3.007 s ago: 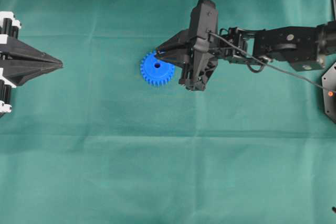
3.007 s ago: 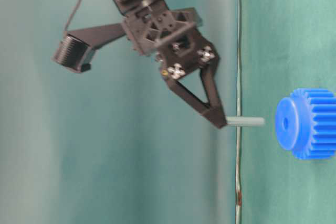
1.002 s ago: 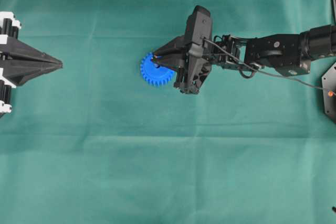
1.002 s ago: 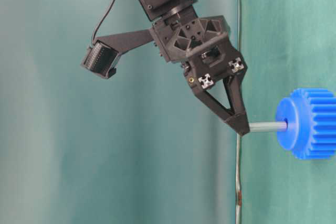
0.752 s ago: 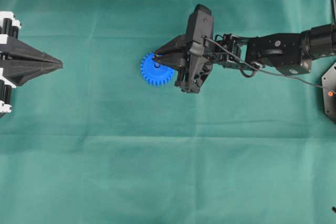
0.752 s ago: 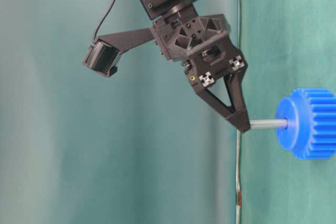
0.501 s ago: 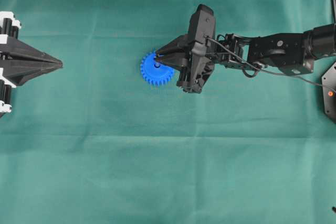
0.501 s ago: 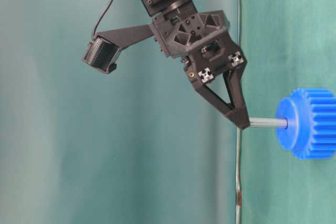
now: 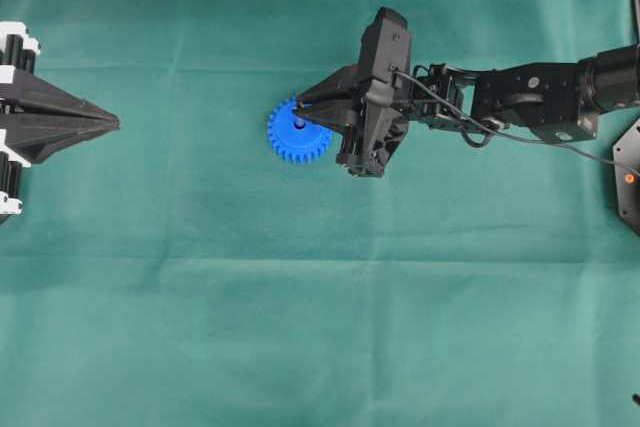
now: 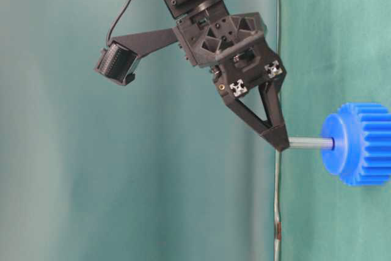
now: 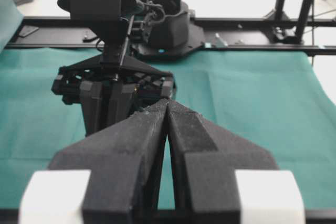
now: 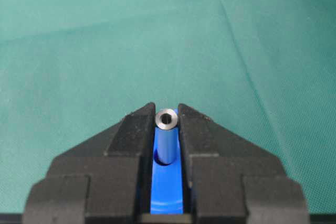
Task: Insert the shaft placed at a random location into the center hole of the medium gear at another random location.
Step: 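Push the shaft down into the gear's center hole with the right gripper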
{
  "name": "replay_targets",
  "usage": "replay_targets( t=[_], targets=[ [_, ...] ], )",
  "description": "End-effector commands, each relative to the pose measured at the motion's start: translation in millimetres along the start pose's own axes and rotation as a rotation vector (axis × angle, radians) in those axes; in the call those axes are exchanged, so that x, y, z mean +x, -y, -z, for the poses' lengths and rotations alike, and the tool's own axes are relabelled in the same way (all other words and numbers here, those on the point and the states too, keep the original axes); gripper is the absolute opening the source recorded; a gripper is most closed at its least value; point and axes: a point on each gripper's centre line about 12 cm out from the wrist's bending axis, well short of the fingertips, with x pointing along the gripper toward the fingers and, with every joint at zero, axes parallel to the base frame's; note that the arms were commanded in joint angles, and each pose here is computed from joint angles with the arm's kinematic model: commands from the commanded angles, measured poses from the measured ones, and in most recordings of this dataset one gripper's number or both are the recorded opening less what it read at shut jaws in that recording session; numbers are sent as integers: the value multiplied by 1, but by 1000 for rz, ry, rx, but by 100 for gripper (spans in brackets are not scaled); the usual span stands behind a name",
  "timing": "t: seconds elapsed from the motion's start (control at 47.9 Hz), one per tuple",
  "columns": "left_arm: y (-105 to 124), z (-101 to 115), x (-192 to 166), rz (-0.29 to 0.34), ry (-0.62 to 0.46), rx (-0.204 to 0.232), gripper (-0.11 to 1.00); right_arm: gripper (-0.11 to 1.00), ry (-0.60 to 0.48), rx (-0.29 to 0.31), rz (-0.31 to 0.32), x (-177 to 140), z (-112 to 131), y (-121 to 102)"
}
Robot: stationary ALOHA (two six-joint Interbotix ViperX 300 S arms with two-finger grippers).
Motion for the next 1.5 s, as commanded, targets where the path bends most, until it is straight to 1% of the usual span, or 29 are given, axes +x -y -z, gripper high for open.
replay_targets(
  t=[0.0,0.606,0.877,1.483],
  targets=[
    [0,-9,3,1,23,3,0,14,46,-2,-4,-2,-13,-2],
    [0,-9,3,2,21,3,0,14,-27,9,4,17,15,-2],
    [0,-8,3,2,17,3,0,14,-36,6,4,24,18,-2],
    [0,-8,3,1,18,5,0,15,-76,6,3,24,22,-2]
  ],
)
